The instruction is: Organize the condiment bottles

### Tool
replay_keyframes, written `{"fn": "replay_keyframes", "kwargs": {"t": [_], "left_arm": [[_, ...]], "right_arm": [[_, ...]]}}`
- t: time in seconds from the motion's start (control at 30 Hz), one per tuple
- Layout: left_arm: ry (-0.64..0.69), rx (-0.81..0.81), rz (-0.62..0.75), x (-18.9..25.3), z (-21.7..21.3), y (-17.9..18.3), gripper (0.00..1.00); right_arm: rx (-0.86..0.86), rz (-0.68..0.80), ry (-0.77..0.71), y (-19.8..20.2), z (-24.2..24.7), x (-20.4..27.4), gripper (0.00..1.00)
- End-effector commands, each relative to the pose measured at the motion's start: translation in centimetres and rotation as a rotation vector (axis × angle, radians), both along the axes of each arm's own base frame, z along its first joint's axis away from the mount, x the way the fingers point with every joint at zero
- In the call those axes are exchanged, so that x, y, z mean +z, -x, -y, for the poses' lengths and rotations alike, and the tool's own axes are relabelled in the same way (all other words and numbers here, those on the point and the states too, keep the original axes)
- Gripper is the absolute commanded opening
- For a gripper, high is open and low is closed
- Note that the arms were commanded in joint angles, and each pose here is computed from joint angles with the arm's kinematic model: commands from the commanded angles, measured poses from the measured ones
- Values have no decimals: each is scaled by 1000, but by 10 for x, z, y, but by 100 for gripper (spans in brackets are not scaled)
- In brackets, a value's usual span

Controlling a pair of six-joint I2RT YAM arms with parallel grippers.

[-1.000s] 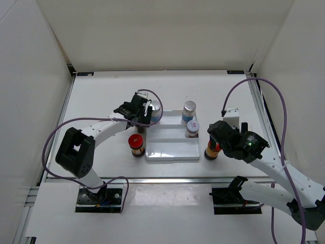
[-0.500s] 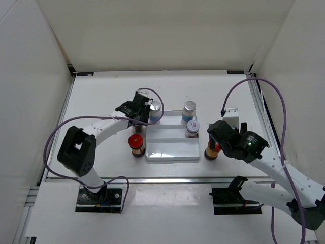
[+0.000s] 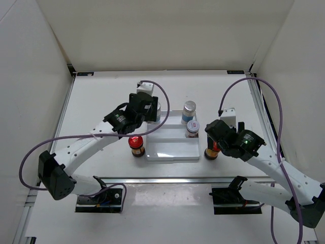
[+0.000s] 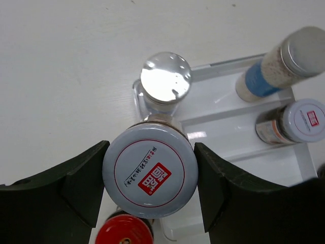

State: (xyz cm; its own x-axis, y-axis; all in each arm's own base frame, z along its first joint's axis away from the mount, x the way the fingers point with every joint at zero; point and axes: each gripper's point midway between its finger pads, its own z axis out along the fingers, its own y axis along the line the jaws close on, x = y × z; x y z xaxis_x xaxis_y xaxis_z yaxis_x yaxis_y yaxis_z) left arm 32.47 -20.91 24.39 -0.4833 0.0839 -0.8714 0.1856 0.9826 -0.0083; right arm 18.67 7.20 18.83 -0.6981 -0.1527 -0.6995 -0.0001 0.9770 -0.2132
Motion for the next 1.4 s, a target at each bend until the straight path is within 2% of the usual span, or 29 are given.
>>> {"fn": "replay_keyframes", "kwargs": {"t": [0.0,0.23,0.7,0.87,0.93,0.97,1.0,1.1,1.3,1.37], "left_arm": [[47,-24,-6,-2,24,7,11],[38,-14,-53,-34,45,5,11],[-69,23,-154,-110,47,-1,13],[-70,28,-162,-117,47,0,16],[-84,29,-175,-124,45,1,26],[-84,29,-175,-124,45,1,37],[-88,36,-170,-123,44,0,65],[-96,30,-168,-123,43,0,99],[-71,27,-80,-61,36,-2,99],[-52,33,-8,-23,28,-2,99]], "right_arm": [[0,22,-8,-3,-2,4,100],[0,22,-8,-3,-2,4,100],[7,15,6,-3,-2,3,100],[7,9,13,-4,-2,1,100],[7,3,20,-4,-3,0,100],[7,3,20,-4,-3,0,100],[7,-4,28,-5,-3,-2,100],[11,-24,38,-5,-6,-6,100],[38,-76,40,-2,-12,-13,100],[60,-100,47,0,-15,-16,100]]}}
